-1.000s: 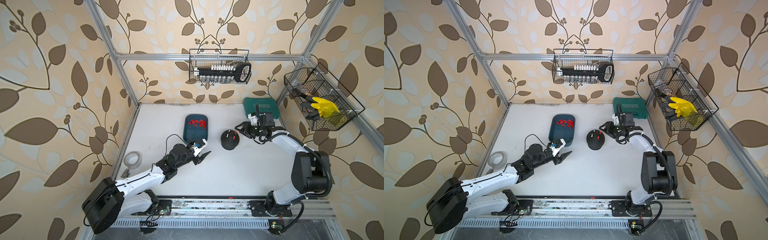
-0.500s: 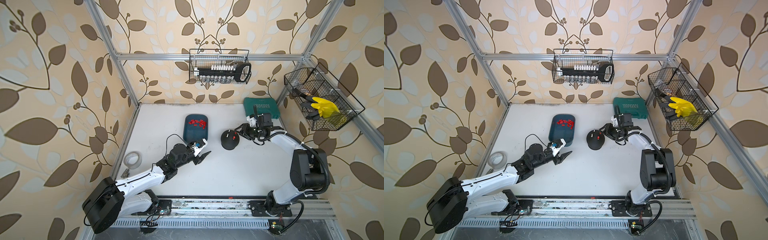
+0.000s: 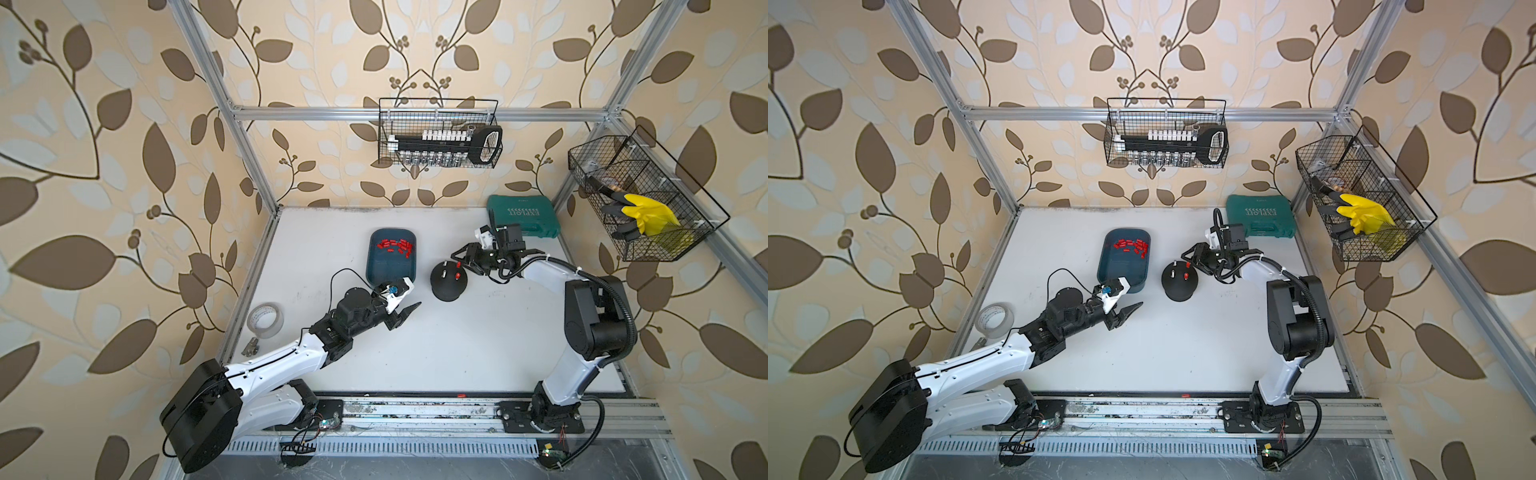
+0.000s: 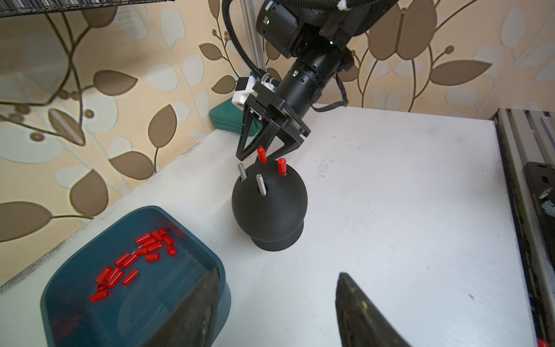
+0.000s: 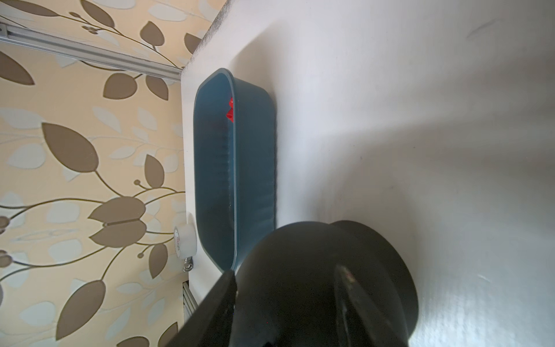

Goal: Cover the protruding screws with screw protection sleeves
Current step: Adjust the plastic shell at the center of the board, then pick up the screw protection sleeve from the storage box.

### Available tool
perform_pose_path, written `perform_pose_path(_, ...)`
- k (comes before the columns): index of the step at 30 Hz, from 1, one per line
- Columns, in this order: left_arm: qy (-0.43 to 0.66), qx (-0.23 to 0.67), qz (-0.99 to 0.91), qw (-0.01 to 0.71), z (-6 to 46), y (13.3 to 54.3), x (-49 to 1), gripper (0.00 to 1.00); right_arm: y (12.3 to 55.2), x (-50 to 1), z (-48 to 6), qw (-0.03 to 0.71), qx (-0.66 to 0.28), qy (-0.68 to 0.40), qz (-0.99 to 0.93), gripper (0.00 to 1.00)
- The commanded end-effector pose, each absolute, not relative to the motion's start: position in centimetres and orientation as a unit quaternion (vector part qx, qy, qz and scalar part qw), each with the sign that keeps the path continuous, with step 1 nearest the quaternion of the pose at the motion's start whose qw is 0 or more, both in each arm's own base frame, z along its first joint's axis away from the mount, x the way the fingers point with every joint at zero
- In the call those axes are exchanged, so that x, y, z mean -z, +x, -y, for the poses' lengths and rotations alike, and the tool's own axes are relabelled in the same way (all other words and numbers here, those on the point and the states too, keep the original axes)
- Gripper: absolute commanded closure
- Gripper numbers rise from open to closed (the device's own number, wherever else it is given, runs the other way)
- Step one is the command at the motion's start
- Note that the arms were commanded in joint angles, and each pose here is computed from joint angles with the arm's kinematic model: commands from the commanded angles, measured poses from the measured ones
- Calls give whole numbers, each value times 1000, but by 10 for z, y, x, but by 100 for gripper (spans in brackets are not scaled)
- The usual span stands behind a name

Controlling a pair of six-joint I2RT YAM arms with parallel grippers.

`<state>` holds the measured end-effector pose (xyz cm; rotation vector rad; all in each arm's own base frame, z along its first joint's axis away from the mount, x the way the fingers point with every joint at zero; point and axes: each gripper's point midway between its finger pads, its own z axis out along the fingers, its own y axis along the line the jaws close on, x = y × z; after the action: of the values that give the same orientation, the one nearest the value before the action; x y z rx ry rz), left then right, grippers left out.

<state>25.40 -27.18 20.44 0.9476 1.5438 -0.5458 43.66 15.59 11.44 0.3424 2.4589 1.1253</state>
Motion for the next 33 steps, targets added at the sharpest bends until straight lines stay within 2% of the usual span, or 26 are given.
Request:
perform_pose_path(1,400,226,-649,606,274,259,-224,36,449,-137,-159,225,-410,109,-877,46)
perform_pose_path(5,341,208,-697,596,269,294,-228,30,450,-162,-149,258,-380,103,-882,44)
perform_pose_path(8,239,215,-789,524,248,358,-223,29,443,-180,-133,296,-340,111,-886,44)
perform_pose_path(10,132,237,-847,457,222,405,-205,33,435,-186,-122,330,-320,119,-880,44)
perform_pose_path(11,97,251,-863,427,215,423,-199,38,430,-184,-116,347,-310,125,-876,44)
perform_pose_path(14,61,199,-899,386,205,460,-182,37,415,-169,-103,369,-287,147,-872,44)
perform_pose_path(16,52,176,-922,342,201,481,-172,44,405,-159,-98,370,-284,163,-869,44)
perform_pose_path(18,43,147,-943,294,199,497,-157,47,398,-151,-98,370,-283,162,-870,44)
perform_pose_path(20,28,125,-957,260,197,510,-141,62,393,-144,-101,360,-278,154,-877,44)
perform_pose_path(27,16,85,-969,230,217,524,-110,60,389,-146,-106,376,-258,123,-881,44)
perform_pose_path(33,-1,96,-971,219,226,531,-89,62,388,-157,-104,403,-250,113,-873,44)
